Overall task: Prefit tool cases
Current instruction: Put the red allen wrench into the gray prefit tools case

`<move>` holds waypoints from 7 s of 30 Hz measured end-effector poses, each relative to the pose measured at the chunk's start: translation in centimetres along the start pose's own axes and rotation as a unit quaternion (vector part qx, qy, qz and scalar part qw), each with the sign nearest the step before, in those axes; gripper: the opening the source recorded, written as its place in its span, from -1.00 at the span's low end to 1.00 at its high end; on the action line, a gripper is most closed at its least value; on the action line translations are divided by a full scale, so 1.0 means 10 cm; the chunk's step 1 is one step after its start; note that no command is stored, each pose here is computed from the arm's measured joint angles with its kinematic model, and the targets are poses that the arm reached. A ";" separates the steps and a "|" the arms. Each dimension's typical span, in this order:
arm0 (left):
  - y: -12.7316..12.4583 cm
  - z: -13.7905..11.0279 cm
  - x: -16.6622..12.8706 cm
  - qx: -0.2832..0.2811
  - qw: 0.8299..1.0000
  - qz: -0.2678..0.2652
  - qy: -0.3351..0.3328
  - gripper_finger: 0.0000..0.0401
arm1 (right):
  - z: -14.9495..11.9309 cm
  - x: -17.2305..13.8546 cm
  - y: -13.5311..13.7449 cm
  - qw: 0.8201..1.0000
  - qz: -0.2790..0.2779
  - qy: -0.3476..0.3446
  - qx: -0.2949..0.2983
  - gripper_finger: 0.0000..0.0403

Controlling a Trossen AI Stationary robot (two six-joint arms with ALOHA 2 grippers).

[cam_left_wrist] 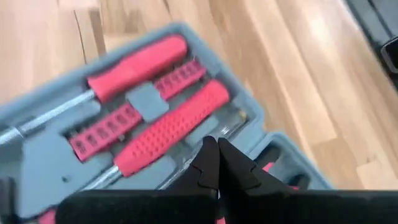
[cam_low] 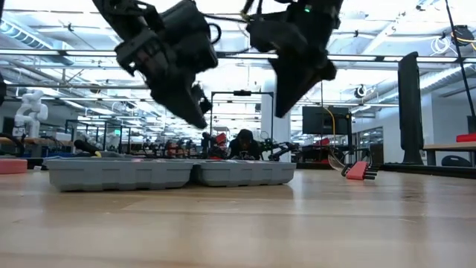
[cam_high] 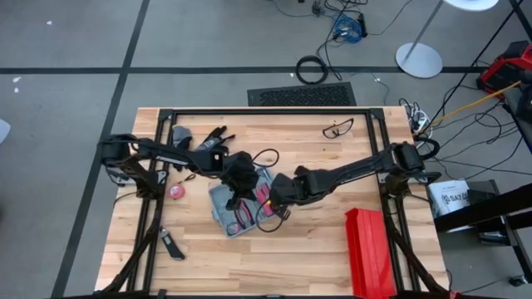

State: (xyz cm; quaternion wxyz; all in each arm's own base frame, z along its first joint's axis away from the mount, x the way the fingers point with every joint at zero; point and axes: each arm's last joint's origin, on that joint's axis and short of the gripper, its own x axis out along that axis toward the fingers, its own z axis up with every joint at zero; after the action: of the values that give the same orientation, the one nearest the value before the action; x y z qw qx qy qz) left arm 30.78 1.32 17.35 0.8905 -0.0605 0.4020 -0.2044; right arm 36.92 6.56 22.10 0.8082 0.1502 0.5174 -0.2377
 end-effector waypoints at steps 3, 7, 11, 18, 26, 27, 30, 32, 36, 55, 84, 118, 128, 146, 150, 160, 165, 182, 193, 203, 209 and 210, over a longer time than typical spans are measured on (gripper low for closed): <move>-0.03 0.07 -0.10 0.012 1.000 0.004 -0.024 -1.00 | -0.05 -0.04 -0.09 0.999 -0.052 0.008 -0.004 -1.00; -0.08 0.15 -0.30 0.029 0.998 0.027 -0.055 -1.00 | -0.10 -0.07 -0.19 0.994 -0.106 0.032 -0.007 -1.00; -0.13 0.22 -0.58 0.058 0.991 0.082 -0.083 -1.00 | -0.17 -0.11 -0.31 0.985 -0.154 0.072 -0.008 -1.00; -0.36 0.26 -1.33 0.106 0.943 0.283 -0.139 -1.00 | -0.22 -0.47 -0.67 0.966 -0.219 0.136 -0.012 -1.00; -0.63 0.15 -2.00 0.096 0.888 0.390 -0.226 -1.00 | -0.25 -1.15 -1.23 0.987 -0.149 0.055 0.033 -1.00; -0.63 0.14 -2.02 0.094 0.885 0.393 -0.229 -1.00 | -0.26 -1.18 -1.29 0.990 -0.133 0.037 0.041 -1.00; -0.60 0.12 -2.02 0.083 0.881 0.407 -0.224 -1.00 | -0.35 -1.15 -1.45 0.994 -0.100 0.003 0.047 -1.00; -0.55 0.10 -1.97 0.068 0.881 0.419 -0.210 -1.00 | -0.44 -1.05 -1.51 0.995 -0.092 -0.010 0.040 -1.00; -0.48 0.07 -1.88 0.052 0.877 0.441 -0.183 -1.00 | -0.61 -0.79 -1.57 0.995 -0.089 -0.012 0.038 -0.98; -0.42 -0.04 -1.71 -0.013 0.890 0.417 -0.184 -1.00 | -0.72 -0.31 -1.61 0.994 0.035 0.056 0.091 -0.26; -0.24 0.00 -1.18 -0.026 0.916 0.387 -0.103 -1.00 | -0.61 0.53 -1.51 0.988 0.048 0.145 0.023 -0.85; -1.00 -0.05 -1.65 0.012 0.877 0.444 -0.180 -1.00 | 1.03 1.23 0.17 0.873 0.461 -0.151 -0.051 -0.92; -1.14 -0.24 -1.66 -0.034 0.892 0.420 -0.162 -1.00 | 1.10 1.56 0.36 0.910 0.379 -0.167 -0.016 -0.92; -1.23 -0.65 -1.18 -0.069 0.931 0.340 -0.115 -1.00 | 0.93 1.20 0.69 0.905 0.390 -0.165 -0.039 -0.92; -1.29 -0.76 -1.02 -0.088 0.936 0.326 -0.095 -1.00 | 0.83 1.16 0.81 0.907 0.388 -0.155 -0.049 -0.92; -1.39 -0.71 -0.85 -0.076 0.922 0.353 -0.138 -1.00 | 0.74 1.16 0.88 0.924 0.345 -0.159 -0.051 -0.92; -1.40 -0.70 -0.78 -0.072 0.920 0.359 -0.140 -1.00 | 0.70 1.14 0.93 0.924 0.344 -0.160 -0.055 -0.92; -1.39 -0.68 -0.73 -0.071 0.914 0.373 -0.144 -1.00 | 0.69 1.15 0.98 0.913 0.365 -0.173 -0.058 -0.81; -1.39 -0.68 -0.73 -0.070 0.912 0.378 -0.146 -1.00 | 0.70 1.15 0.98 0.912 0.364 -0.177 -0.065 -0.62; -1.40 -0.66 -0.74 -0.073 0.909 0.379 -0.159 -1.00 | 0.73 1.15 0.95 0.913 0.353 -0.192 -0.075 -0.61; -1.40 -0.66 -0.74 -0.073 0.909 0.379 -0.158 -1.00 | 0.75 1.16 0.93 0.912 0.343 -0.203 -0.094 -0.60; -1.40 -0.66 -0.74 -0.073 0.909 0.379 -0.158 -1.00 | 0.75 1.15 0.92 0.912 0.342 -0.204 -0.102 -0.60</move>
State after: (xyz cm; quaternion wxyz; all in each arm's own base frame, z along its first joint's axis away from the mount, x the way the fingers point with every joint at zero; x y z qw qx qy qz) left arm 17.10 -7.95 21.80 0.9459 -0.0002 0.2624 0.1908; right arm 51.72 8.02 14.74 0.9391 0.1827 0.2796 0.0816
